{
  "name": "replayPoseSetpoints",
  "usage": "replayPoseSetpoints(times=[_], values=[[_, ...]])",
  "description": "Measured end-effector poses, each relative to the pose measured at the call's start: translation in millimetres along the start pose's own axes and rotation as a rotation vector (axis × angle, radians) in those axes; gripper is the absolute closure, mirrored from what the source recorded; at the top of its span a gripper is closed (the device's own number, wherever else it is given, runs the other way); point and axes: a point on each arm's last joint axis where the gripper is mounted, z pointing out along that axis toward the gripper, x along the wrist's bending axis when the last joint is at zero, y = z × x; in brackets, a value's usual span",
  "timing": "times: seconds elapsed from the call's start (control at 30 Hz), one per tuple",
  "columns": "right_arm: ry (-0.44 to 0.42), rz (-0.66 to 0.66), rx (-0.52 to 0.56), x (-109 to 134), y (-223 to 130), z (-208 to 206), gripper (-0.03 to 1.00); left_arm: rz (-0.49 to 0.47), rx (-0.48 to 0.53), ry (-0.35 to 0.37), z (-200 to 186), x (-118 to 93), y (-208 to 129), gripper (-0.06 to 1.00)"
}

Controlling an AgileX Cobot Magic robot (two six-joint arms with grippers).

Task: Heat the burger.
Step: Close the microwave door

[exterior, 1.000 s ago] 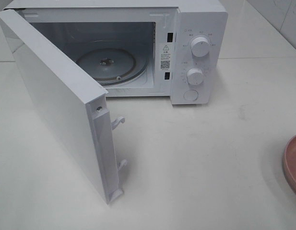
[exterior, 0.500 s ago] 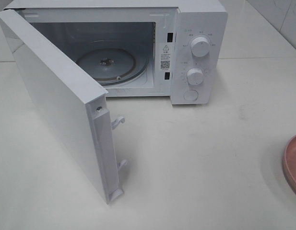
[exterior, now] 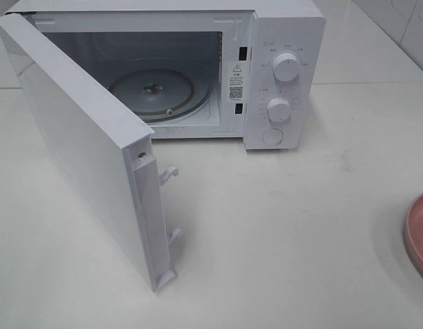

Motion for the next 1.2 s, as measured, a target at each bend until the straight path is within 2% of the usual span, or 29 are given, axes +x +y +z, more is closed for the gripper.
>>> replayPoseSetpoints(times=[1.2], values=[[-0.002,-0.008,0.000,0.7,-0.4,-0.3,0.21,0.000,0.000,0.000,0.0,0.0,0.0,-0.04]])
